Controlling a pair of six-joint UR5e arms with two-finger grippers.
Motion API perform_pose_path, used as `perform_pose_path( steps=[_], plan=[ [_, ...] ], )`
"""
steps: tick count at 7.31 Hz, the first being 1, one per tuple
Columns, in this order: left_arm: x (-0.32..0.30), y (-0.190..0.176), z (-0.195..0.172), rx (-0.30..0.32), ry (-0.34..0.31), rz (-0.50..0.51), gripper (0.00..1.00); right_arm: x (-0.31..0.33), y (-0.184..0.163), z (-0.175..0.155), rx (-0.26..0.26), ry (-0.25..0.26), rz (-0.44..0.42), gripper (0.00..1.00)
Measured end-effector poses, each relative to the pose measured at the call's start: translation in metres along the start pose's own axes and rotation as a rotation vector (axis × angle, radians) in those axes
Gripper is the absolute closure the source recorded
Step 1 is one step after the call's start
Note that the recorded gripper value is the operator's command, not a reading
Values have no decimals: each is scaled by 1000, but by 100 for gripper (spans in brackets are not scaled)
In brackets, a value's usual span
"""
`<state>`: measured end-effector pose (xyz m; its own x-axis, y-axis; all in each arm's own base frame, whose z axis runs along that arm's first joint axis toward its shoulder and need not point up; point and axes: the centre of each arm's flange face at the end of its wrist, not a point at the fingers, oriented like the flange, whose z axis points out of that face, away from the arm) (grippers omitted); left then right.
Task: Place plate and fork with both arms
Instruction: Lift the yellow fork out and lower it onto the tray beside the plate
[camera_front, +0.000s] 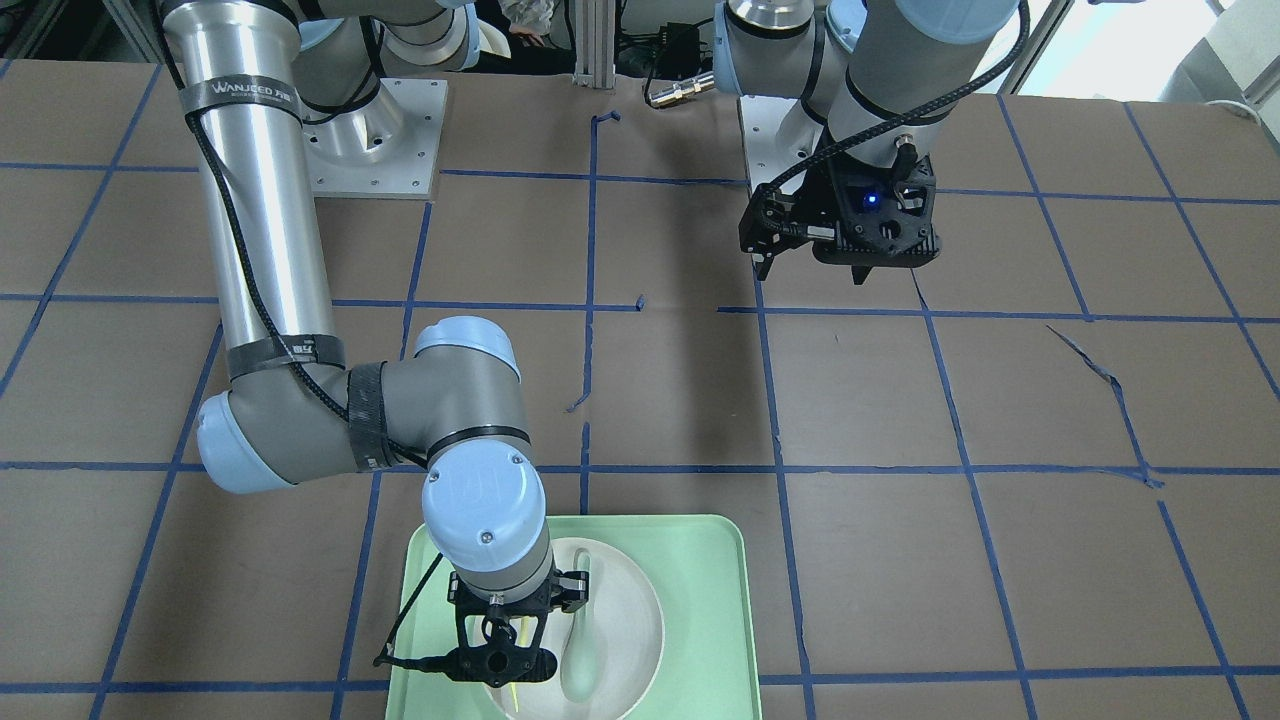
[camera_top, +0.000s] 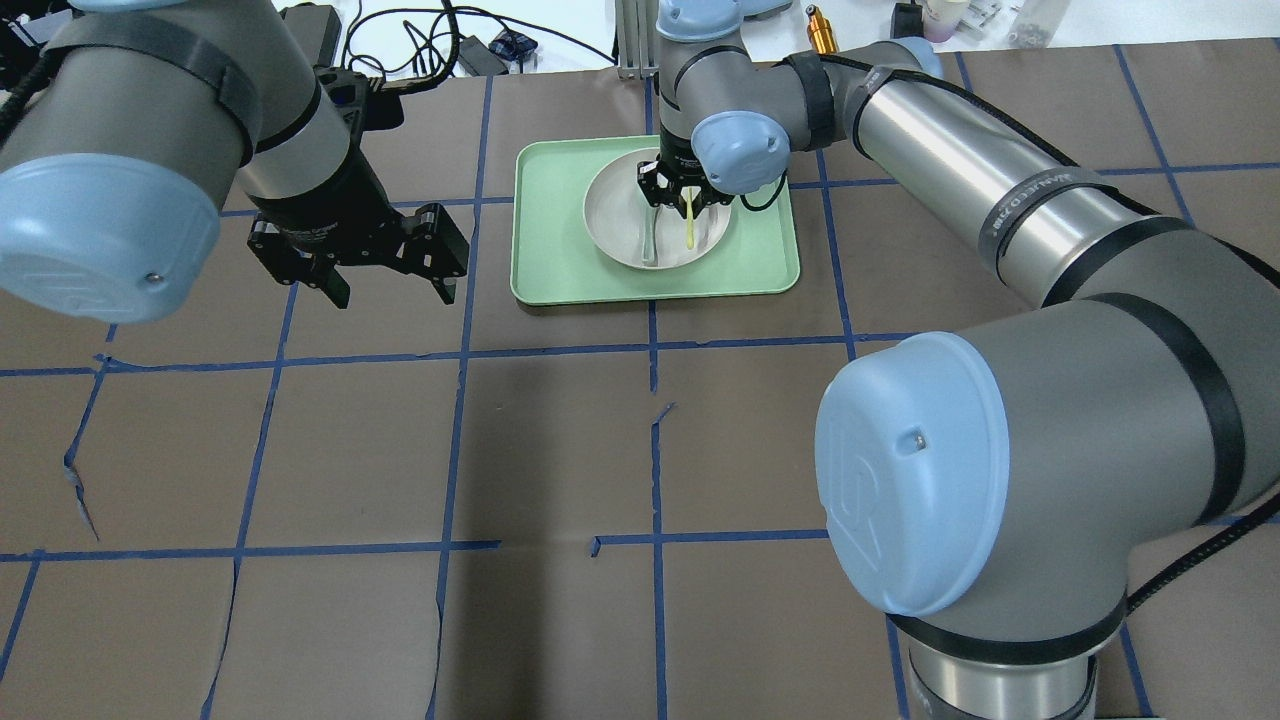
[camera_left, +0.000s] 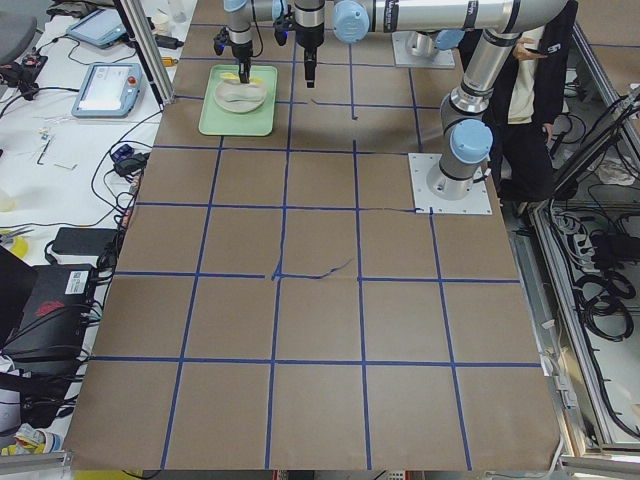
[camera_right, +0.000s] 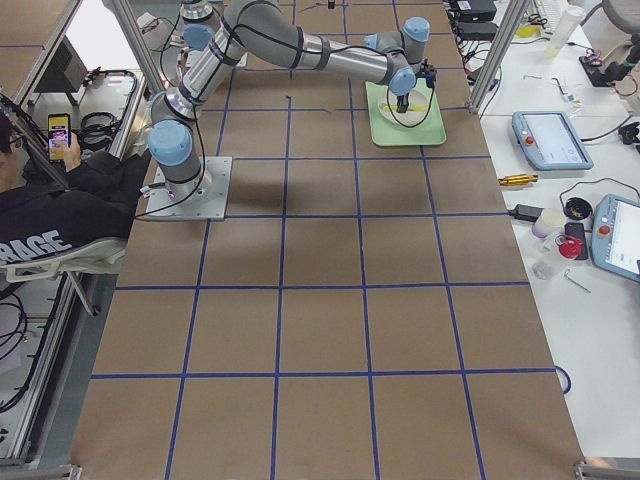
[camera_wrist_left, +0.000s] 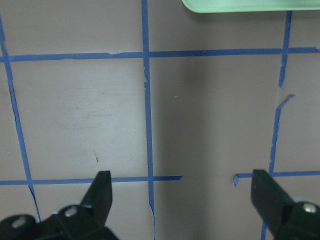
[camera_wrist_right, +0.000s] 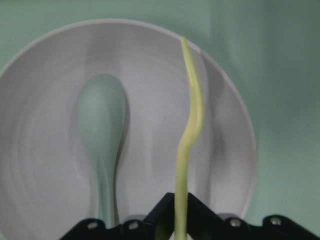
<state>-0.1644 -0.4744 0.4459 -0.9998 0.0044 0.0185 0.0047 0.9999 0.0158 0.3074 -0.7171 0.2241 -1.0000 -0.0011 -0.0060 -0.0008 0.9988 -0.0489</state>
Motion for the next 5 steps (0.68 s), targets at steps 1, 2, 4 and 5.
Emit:
perform_pose_path(
  steps=[1,2,4,5],
  plan=[
    [0,0,0,0,0,-1,0,18,-2,0,-5,17,-24,100],
    [0,0,0,2,0,-2,0,40,-3,3,-17,32,-45,100],
    [-1,-2,0,8,0,-2,0,69,-3,5,-33,42,-68,93],
    [-1,-2,0,11,0,-2,0,73,-3,10,-39,42,-65,79]
  ],
)
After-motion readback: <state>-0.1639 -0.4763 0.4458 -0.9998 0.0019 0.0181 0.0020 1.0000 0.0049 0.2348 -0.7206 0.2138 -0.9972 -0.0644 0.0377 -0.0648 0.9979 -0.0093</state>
